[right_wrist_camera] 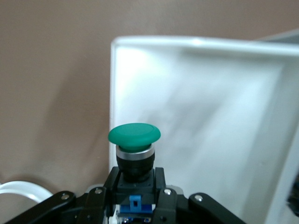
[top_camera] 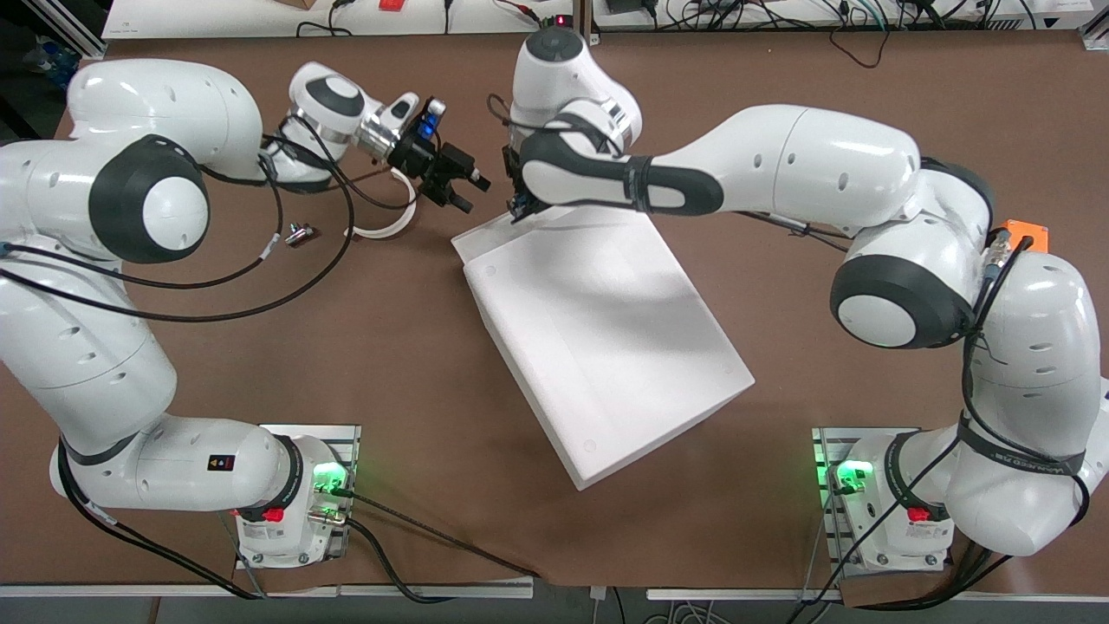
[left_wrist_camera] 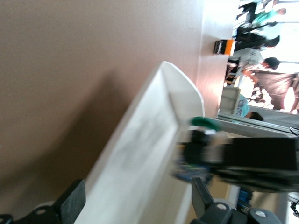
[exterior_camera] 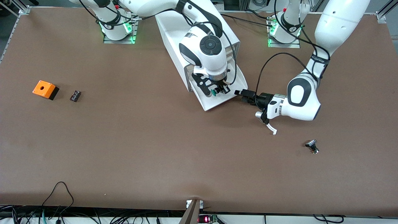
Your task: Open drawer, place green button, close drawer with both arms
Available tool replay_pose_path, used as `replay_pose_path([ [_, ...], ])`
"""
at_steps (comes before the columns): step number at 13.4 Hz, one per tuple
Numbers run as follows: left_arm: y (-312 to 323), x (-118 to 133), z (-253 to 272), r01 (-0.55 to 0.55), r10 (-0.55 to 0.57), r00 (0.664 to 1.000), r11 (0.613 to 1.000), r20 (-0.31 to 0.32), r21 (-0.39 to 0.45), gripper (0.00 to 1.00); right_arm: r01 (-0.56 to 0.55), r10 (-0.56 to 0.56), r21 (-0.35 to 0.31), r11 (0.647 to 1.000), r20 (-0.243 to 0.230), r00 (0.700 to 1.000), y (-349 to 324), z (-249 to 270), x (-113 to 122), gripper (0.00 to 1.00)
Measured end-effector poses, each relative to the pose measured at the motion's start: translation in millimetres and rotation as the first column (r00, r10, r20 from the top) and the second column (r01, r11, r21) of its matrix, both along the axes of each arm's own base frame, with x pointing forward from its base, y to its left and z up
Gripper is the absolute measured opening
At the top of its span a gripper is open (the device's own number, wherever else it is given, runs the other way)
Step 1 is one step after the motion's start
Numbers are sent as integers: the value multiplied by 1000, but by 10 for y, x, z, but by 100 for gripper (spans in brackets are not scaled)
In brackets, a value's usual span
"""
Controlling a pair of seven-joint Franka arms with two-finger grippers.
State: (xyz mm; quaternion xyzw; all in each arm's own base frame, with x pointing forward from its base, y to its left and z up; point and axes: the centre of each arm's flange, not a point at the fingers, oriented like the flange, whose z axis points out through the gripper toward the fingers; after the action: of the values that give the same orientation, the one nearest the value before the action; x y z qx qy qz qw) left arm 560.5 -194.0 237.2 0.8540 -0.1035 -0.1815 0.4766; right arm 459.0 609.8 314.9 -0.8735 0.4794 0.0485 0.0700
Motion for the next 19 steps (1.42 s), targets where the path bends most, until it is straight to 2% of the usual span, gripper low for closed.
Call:
replay_pose_path([
  [2,-13,186,506,29,-23,998,995,-63,100,100,11,-11,-32,999,9,1000,114,-259,-165,33],
  [4,11,375,980,53,-32,995,973,-97,223,100,24,-24,-41,999,11,1000,142,-413,-198,33],
  [7,100,554,1533,54,-10,994,918,-113,393,100,51,-50,-39,998,15,999,109,-431,-135,33],
  [8,138,588,1658,46,6,994,892,-113,450,100,59,-58,-36,998,18,998,91,-409,-96,40],
  [11,204,630,1954,34,28,996,773,-88,633,100,90,-90,-17,996,42,995,-1,-210,111,70],
  [13,174,619,2182,47,-16,999,678,-49,734,100,134,-133,-15,991,50,990,-199,97,404,91],
  [14,170,627,2309,38,-44,999,616,-14,787,100,140,-139,-13,990,59,989,-350,310,596,100],
  [15,176,645,2409,20,-73,997,550,25,835,100,110,-109,-14,994,74,991,-515,518,765,100],
  [16,171,671,2483,-4,-95,994,501,60,866,100,66,-64,-17,998,87,994,-689,714,910,100],
  [17,152,699,2540,-28,-106,990,480,90,877,100,19,-17,-19,1000,94,995,-875,891,1038,100],
  [19,143,741,2578,-61,-95,988,468,119,882,100,-101,104,-32,994,98,990,-1309,1206,1278,100],
])
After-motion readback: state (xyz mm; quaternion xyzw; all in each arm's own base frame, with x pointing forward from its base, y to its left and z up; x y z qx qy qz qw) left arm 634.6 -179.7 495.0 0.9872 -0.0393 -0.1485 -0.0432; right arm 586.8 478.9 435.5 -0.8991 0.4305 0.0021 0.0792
